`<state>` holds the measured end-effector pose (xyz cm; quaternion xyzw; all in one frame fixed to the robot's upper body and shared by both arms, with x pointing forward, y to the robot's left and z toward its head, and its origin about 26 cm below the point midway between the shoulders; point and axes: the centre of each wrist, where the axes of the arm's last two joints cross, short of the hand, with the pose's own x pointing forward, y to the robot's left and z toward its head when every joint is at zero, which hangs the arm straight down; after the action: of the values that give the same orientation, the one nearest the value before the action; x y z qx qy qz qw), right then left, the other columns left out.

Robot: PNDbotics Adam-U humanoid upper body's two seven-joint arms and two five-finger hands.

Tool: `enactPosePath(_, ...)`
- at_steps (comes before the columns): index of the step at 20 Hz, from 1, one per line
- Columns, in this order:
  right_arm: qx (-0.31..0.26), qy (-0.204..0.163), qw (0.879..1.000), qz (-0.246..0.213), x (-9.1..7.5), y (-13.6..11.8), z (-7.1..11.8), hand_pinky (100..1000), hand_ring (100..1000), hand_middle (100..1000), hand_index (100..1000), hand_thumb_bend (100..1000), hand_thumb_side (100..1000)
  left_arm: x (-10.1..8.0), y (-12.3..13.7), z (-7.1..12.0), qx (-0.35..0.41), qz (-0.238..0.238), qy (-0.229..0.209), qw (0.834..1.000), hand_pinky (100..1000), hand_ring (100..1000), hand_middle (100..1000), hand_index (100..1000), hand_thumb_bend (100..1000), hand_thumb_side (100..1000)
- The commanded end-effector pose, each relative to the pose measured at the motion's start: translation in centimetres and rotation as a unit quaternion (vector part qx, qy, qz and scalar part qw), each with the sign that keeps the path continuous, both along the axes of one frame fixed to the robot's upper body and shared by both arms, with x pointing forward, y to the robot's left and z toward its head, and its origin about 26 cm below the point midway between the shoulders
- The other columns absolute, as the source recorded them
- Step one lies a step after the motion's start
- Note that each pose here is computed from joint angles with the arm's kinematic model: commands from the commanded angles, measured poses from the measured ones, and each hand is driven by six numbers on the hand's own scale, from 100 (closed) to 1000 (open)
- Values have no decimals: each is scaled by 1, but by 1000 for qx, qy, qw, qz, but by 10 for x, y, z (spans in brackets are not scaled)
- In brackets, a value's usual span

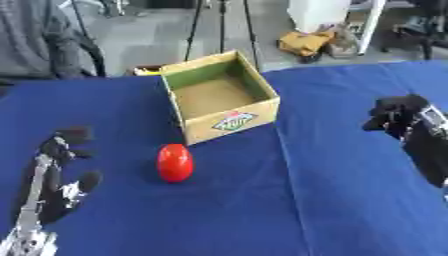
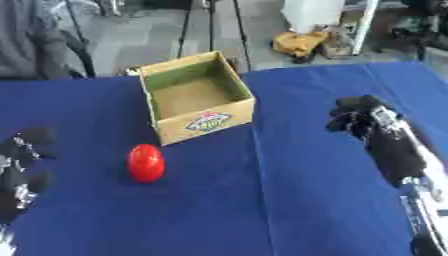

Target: Pick up objects on the table and place them in the box.

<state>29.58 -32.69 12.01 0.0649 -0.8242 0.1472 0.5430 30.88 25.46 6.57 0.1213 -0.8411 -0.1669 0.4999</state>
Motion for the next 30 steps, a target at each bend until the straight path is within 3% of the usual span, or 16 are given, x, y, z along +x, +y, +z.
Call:
enactPosePath(1,-10,-16,1000,-3,0,-3,11,699,601,614,737,100,782,2,3,13,18,2,-12,1000,609,746,728,767,1000,713)
enactPosePath(15,-10,-16,1000,-1,0,-2,11,699,604,616,738,100,781,9,-9,24,55,29,7,998,599,718,698,764,1000,653)
enactPosePath(22,-9,-15,1000,4,1,-1,10,699,605,617,738,100,780,27,-42,27,103,63,56,991,596,701,676,753,1000,596)
enactPosePath(30,-9,-13,1000,6,1,0,10,699,607,618,738,100,781,40,-74,13,165,88,107,977,605,675,643,752,1000,548)
